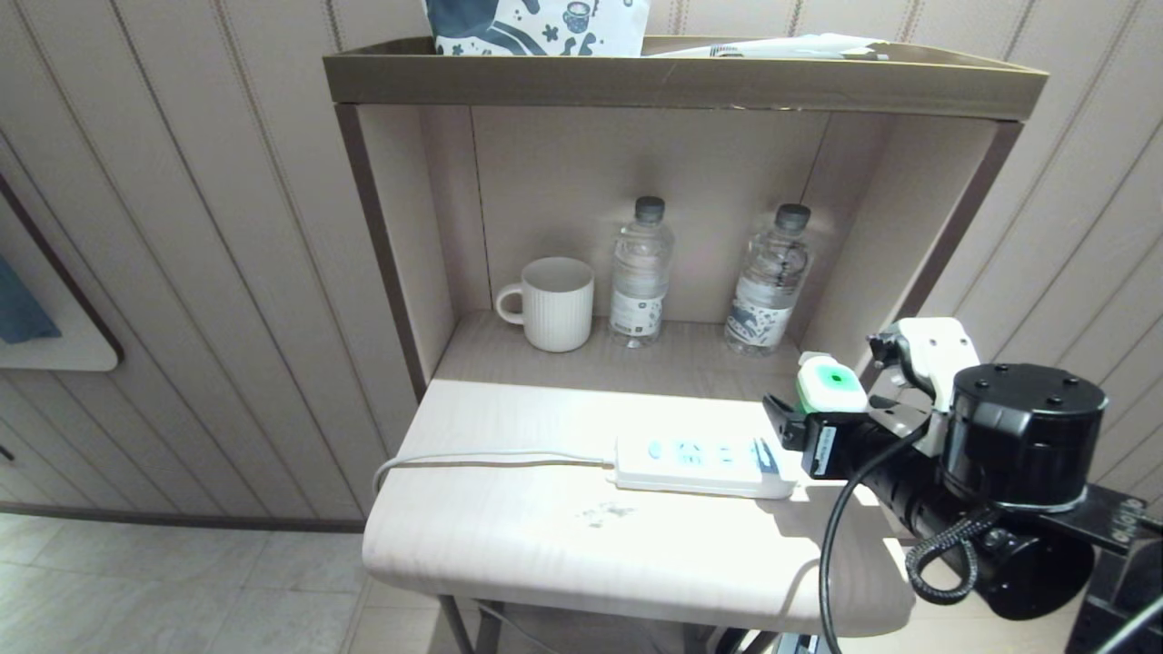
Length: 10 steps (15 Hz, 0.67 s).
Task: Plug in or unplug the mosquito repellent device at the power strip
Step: Pick up the mosquito repellent liquid
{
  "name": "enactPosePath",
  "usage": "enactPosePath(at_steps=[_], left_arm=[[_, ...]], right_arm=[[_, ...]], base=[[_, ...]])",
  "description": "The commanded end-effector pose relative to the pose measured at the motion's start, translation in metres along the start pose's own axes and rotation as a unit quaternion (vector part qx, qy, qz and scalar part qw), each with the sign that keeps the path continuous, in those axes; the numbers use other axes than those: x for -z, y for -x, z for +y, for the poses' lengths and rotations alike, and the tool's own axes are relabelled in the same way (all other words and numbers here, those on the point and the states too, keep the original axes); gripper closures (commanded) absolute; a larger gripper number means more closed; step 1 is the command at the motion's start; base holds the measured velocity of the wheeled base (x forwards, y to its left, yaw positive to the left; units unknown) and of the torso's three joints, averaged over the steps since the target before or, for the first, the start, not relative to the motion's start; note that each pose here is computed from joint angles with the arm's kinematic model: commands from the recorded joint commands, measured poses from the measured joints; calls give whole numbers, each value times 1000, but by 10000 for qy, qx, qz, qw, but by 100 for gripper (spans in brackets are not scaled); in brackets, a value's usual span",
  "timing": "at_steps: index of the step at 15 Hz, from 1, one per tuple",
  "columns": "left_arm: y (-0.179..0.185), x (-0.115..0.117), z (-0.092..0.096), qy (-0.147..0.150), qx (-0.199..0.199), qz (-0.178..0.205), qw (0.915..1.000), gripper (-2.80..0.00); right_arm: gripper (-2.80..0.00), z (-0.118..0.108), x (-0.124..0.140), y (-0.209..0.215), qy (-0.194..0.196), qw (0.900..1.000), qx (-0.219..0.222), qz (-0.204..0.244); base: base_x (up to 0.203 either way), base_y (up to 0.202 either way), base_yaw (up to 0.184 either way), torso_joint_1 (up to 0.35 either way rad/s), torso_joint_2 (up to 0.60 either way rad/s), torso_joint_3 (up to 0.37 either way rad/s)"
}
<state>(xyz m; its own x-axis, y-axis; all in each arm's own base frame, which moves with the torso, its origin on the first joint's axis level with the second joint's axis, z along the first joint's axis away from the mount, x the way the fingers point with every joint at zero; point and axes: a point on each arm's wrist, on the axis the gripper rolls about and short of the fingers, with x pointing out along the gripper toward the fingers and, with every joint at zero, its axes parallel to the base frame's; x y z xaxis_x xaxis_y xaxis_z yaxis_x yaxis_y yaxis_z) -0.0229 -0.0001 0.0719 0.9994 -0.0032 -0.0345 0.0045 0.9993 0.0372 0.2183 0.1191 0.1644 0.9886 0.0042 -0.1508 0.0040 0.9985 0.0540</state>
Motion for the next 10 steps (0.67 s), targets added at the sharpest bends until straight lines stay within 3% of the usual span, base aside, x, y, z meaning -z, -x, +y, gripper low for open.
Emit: enactPosePath(at_steps=[1,10], left_arm=[[0,0,0,2,0,4,10000,0],[0,0,0,-4,0,4,10000,0]], right_arm=[[-280,3,1,-5,23,10000,19,16],[-280,-1,6,-26,38,9997,246,-87]], base=[[0,0,0,0,0,0],[0,0,0,0,0,0]])
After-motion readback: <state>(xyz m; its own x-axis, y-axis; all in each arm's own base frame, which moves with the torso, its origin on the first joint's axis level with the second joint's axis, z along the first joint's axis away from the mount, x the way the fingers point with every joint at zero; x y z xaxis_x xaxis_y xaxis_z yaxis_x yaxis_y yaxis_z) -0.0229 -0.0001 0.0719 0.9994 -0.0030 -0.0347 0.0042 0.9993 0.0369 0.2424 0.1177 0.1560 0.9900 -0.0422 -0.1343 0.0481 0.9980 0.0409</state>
